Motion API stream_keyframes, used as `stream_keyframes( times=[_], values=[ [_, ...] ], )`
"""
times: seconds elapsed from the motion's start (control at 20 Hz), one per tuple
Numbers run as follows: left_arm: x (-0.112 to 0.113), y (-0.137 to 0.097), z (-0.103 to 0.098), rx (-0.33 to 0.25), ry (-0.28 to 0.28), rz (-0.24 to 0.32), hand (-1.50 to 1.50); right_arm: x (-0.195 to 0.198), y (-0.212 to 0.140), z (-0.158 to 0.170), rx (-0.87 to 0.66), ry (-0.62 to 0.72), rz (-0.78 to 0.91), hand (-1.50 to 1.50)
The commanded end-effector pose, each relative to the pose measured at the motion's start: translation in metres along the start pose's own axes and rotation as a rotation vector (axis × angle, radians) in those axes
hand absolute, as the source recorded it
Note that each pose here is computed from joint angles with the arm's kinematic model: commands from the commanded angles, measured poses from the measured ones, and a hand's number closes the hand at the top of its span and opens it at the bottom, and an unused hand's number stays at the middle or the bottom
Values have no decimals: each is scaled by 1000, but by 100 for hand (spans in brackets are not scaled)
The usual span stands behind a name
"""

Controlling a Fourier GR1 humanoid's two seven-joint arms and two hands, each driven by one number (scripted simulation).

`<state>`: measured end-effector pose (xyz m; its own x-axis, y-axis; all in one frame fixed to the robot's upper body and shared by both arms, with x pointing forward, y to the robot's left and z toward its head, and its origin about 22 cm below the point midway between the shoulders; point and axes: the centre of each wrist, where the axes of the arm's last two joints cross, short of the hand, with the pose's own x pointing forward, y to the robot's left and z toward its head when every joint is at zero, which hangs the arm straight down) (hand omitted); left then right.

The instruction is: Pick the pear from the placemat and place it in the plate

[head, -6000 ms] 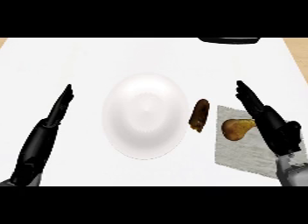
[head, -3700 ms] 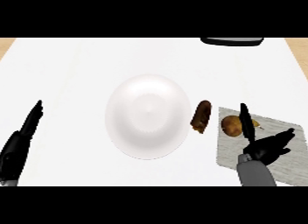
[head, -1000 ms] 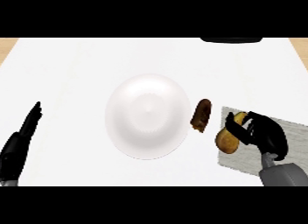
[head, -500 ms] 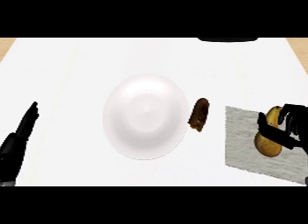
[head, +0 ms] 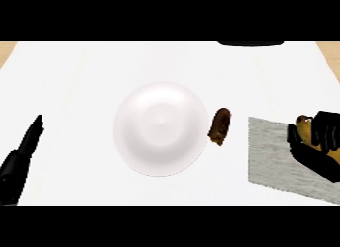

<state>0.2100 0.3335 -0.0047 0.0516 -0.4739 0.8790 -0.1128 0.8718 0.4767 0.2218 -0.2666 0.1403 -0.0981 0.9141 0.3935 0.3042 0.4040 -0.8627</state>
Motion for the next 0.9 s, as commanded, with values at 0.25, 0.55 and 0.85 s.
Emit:
stream_keyframes(
  times=[0.25, 0.55, 0.85],
  values=[
    [-6, 7, -3, 6, -7, -2, 0, 86, -9, -5, 52, -169, -139, 150],
    [6, 4, -15, -21, 1, 18, 0, 160, 17, -25, 99, -132, -186, 150],
    [-3, -1, -8, -32, -7, 10, 0, 203, 71, -57, 209, -83, -187, 150]
  ],
)
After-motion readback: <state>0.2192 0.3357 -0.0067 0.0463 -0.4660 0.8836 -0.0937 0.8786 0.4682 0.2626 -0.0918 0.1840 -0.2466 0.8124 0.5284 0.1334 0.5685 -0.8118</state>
